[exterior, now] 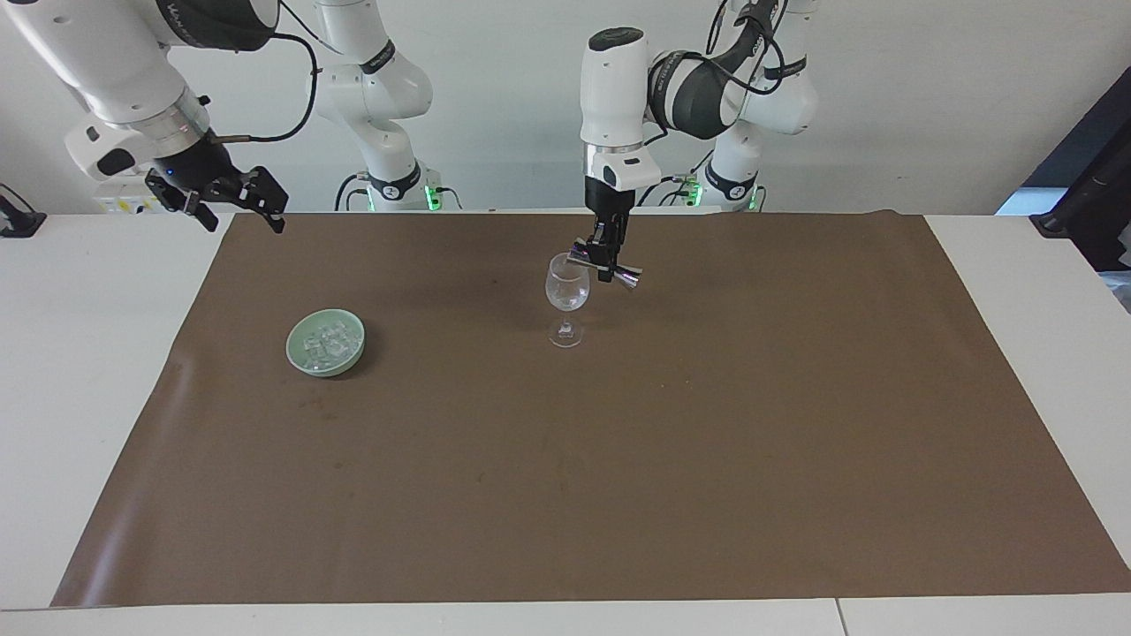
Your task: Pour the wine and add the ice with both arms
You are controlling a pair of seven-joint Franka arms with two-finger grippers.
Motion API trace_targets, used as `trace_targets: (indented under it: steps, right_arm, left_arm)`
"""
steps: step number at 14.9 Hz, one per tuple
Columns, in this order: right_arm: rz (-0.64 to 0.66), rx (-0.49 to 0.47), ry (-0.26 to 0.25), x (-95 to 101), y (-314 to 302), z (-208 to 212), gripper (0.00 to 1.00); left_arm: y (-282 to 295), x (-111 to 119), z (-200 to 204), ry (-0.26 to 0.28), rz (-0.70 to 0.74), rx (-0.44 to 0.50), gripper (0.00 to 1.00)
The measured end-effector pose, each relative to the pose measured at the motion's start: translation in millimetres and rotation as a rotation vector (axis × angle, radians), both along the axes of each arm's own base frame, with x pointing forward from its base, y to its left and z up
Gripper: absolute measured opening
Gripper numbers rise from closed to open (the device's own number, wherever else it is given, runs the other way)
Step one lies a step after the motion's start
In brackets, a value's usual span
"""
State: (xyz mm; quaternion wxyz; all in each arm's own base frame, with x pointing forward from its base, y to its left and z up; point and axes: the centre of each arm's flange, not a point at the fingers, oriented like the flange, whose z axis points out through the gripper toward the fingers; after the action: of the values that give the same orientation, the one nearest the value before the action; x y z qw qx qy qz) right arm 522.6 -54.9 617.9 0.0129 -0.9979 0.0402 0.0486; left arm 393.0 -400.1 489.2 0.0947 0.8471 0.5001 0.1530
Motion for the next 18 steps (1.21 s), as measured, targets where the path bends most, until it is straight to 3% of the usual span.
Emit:
trace_targets:
  steps: [5, 13, 18]
  right_arm:
    - [0.0, 0.0, 0.0, 0.0, 0.0, 0.0, 1.0]
    - [0.0, 0.0, 0.0, 0.0, 0.0, 0.0, 1.0]
    - [0.004, 0.0, 0.0, 0.2, 1.9, 0.0, 1.0]
  left_arm:
    - [-4.6, -4.1, 0.8, -0.041, -0.031, 0.032, 0.22]
    - [-4.2, -3.3, 1.2, -0.051, -0.031, 0.038, 0.22]
    - [0.8, 1.6, 0.7, 0.058, 0.061, -0.074, 0.22]
